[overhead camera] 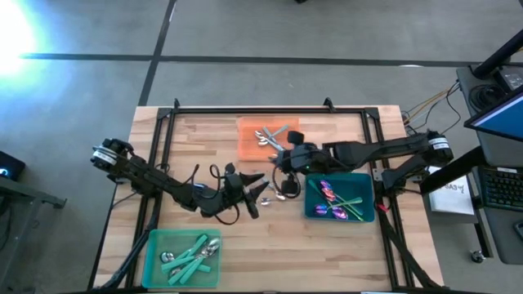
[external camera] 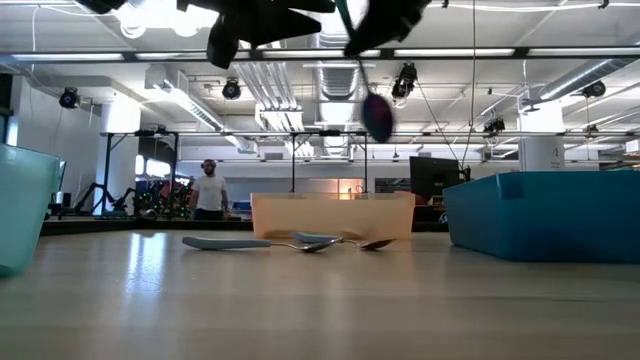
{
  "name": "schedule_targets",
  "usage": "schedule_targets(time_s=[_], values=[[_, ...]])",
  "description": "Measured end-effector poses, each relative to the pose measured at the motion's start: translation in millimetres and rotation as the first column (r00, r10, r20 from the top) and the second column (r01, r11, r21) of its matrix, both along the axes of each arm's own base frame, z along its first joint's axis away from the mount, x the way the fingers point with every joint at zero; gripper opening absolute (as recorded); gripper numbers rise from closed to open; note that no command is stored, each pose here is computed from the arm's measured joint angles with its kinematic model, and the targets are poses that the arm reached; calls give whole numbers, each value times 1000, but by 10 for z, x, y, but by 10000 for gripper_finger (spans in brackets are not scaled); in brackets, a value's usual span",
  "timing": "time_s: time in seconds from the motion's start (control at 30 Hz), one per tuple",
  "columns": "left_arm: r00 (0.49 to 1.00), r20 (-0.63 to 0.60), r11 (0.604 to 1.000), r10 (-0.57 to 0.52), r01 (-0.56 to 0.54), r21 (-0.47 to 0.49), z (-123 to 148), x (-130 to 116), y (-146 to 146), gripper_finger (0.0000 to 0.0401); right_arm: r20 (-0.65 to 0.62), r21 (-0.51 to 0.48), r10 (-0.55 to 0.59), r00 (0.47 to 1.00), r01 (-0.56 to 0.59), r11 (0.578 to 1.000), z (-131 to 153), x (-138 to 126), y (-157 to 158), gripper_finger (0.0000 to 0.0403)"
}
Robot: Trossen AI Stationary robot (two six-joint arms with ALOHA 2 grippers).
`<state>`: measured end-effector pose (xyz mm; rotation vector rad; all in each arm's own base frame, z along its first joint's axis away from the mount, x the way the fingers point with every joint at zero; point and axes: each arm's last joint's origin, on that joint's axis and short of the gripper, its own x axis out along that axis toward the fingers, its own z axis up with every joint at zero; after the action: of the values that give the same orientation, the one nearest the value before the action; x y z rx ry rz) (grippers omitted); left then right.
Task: Sort silverware by color (type)
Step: Put the purple spoon into the blue bin
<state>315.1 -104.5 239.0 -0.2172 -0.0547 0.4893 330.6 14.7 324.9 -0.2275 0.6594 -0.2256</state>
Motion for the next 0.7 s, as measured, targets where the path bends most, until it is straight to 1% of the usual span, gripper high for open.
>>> schedule_targets(time_s=[0.07, 0.13, 0.2, 0.27, 0.33, 0.4, 0.53, 0.6, 0.7], values=[[999, -34, 1000, -9, 10, 8, -34, -1, -4, 132, -109, 46, -28, 994, 33, 998, 48, -96, 4, 7], [998, -68, 1000, -10, 10, 3, -74, -6, -2, 135, -220, 117, -46, 974, 73, 991, 56, -204, 23, 7], [995, -101, 1000, -7, 6, -14, -119, -14, 2, 136, -325, 193, -52, 944, 119, 974, 24, -306, 57, 7], [989, -150, 1000, -1, -3, -27, -173, -30, 16, 135, -411, 230, -67, 909, 175, 957, -31, -393, 102, 7], [977, -212, 999, -14, 4, -48, -250, -43, 36, 135, -492, 223, -93, 866, 228, 948, -105, -478, 136, 7], [961, -272, 995, -47, 20, -102, -338, -58, 65, 134, -546, 210, -118, 829, 272, 939, -202, -537, 161, 7], [919, -363, 970, -154, 71, -232, -463, -71, 138, 134, -627, 191, -142, 766, 328, 925, -408, -626, 202, 8], [894, -391, 956, -217, 114, -271, -487, -70, 162, 134, -657, 198, -135, 742, 342, 919, -503, -658, 209, 8], [840, -434, 924, -325, 184, -336, -516, -76, 206, 134, -699, 207, -118, 705, 358, 911, -635, -707, 210, 8]])
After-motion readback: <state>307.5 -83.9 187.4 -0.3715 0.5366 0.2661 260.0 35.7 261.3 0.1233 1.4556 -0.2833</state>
